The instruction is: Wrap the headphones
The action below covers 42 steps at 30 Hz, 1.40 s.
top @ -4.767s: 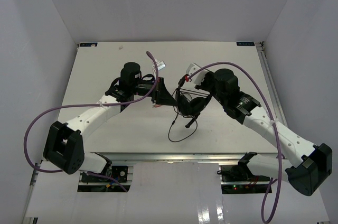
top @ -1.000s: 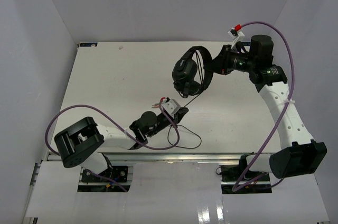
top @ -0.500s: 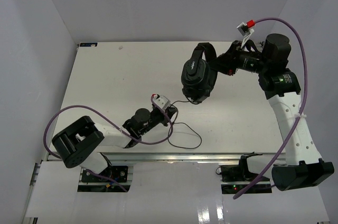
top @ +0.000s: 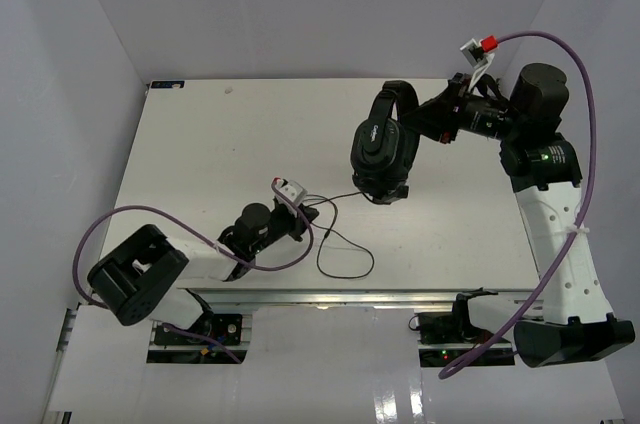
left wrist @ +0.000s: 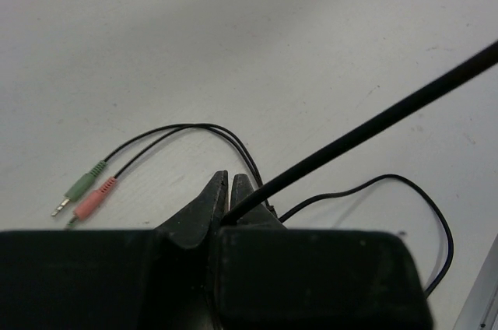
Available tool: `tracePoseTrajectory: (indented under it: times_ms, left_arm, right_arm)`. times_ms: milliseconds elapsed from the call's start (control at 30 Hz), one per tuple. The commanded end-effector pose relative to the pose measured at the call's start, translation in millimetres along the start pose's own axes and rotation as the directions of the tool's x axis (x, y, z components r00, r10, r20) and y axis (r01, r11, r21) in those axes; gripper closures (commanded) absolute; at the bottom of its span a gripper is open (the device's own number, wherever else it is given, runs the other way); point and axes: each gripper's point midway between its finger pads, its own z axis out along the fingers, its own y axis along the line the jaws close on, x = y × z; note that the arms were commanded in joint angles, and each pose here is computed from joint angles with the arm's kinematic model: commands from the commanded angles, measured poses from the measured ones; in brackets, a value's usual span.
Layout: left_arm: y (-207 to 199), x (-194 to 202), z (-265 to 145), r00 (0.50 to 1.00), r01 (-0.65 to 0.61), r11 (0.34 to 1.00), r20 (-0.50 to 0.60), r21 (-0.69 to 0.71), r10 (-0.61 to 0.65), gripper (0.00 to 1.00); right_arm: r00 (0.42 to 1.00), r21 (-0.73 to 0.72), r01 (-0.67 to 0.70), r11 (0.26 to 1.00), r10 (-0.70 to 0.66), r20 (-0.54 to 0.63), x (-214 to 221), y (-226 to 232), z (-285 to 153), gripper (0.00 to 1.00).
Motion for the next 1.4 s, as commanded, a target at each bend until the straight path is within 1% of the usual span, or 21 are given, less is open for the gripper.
tracePoseTrajectory:
  times_ms: [0, 67, 100, 133, 200, 267, 300, 333, 400, 500, 533, 633, 700, 800, 867, 967, 1133, 1367]
  left_arm:
    - [18.5, -30.8, -4.7, 1.000, -0.022, 1.000, -0.002, 0.007, 0.022, 1.00]
    - [36.3, -39.8, -11.9, 1.000, -0.018, 1.000, -0.024, -0.020, 0.017, 1.00]
    - [46.0, -46.9, -14.2, 0.999, -0.019, 0.999, -0.029, -0.040, 0.018, 1.00]
    - [47.4, -59.0, -13.3, 0.999, -0.029, 0.999, -0.017, -0.025, 0.028, 1.00]
    - [61.7, -64.9, -17.6, 0.999, -0.014, 0.999, -0.053, -0.043, 0.011, 1.00]
    - [66.4, -89.3, -16.2, 0.999, -0.005, 1.000, -0.044, -0.026, 0.004, 1.00]
    - [69.0, -94.3, -17.1, 0.998, 0.007, 1.000, -0.055, -0.024, -0.009, 1.00]
    - [69.8, -89.5, -18.5, 0.996, 0.031, 0.999, -0.082, -0.026, -0.033, 1.00]
    - [59.6, -112.1, -17.2, 0.993, 0.077, 0.996, -0.094, 0.035, -0.073, 1.00]
    - [43.7, -134.7, -17.5, 0.986, 0.126, 0.986, -0.121, 0.106, -0.113, 1.00]
    - [37.7, -141.7, -19.8, 0.983, 0.143, 0.981, -0.136, 0.128, -0.125, 1.00]
    - [23.4, -151.4, -27.1, 0.973, 0.188, 0.966, -0.168, 0.177, -0.158, 1.00]
    - [15.1, -159.6, -31.3, 0.966, 0.220, 0.954, -0.179, 0.203, -0.185, 1.00]
    - [0.6, -162.2, -38.6, 0.949, 0.280, 0.926, -0.218, 0.251, -0.228, 1.00]
    - [-7.1, -162.6, -43.1, 0.938, 0.312, 0.909, -0.242, 0.277, -0.248, 1.00]
    - [-14.8, -163.4, -51.1, 0.932, 0.329, 0.897, -0.254, 0.296, -0.258, 1.00]
    - [-21.2, -166.3, -62.3, 0.933, 0.324, 0.896, -0.260, 0.304, -0.249, 1.00]
    - [-28.6, -175.4, -70.3, 0.931, 0.332, 0.886, -0.265, 0.323, -0.252, 1.00]
  right_arm:
    - [0.979, -0.042, 0.205, 0.978, -0.205, 0.004, -2.0, 25.7, -17.0, 0.92]
    - [0.972, -0.056, 0.232, 0.971, -0.233, -0.023, 10.6, 26.7, -20.3, 0.92]
    - [0.962, -0.074, 0.271, 0.960, -0.273, -0.025, 13.5, 29.5, -21.7, 0.92]
    - [0.951, -0.090, 0.302, 0.949, -0.306, -0.035, 19.8, 29.2, -22.2, 0.92]
    - [0.932, -0.106, 0.351, 0.930, -0.358, -0.058, 30.4, 30.1, -21.0, 0.92]
    - [0.898, -0.092, 0.421, 0.902, -0.429, -0.101, 44.6, 22.6, -19.2, 0.92]
    - [0.882, -0.081, 0.447, 0.891, -0.454, -0.124, 51.0, 19.1, -17.1, 0.92]
    - [0.874, -0.061, 0.462, 0.885, -0.466, -0.141, 54.1, 16.5, -14.7, 0.92]
    - [0.812, -0.010, 0.544, 0.839, -0.530, -0.243, 79.8, -4.9, -8.1, 0.92]
    - [0.717, 0.048, 0.649, 0.759, -0.590, -0.372, 111.9, -36.7, -4.7, 0.92]
    - [0.668, 0.075, 0.699, 0.711, -0.613, -0.421, 121.9, -51.2, -5.5, 0.92]
    - [0.574, 0.137, 0.790, 0.598, -0.642, -0.509, 131.1, -80.9, -9.9, 0.92]
    - [0.507, 0.132, 0.838, 0.529, -0.668, -0.545, 134.0, -89.0, -8.4, 0.92]
    - [0.433, 0.172, 0.888, 0.426, -0.652, -0.623, 131.8, -107.7, -10.4, 0.92]
    - [0.395, 0.192, 0.912, 0.364, -0.642, -0.658, 128.1, -116.3, -7.8, 0.92]
    - [0.375, 0.230, 0.925, 0.302, -0.634, -0.676, 119.4, -125.4, 1.4, 0.92]
    - [0.376, 0.304, 0.927, 0.222, -0.586, -0.718, 106.1, -143.1, 3.8, 0.92]
    - [0.385, 0.356, 0.920, 0.164, -0.549, -0.742, 96.7, -157.7, 9.8, 0.92]
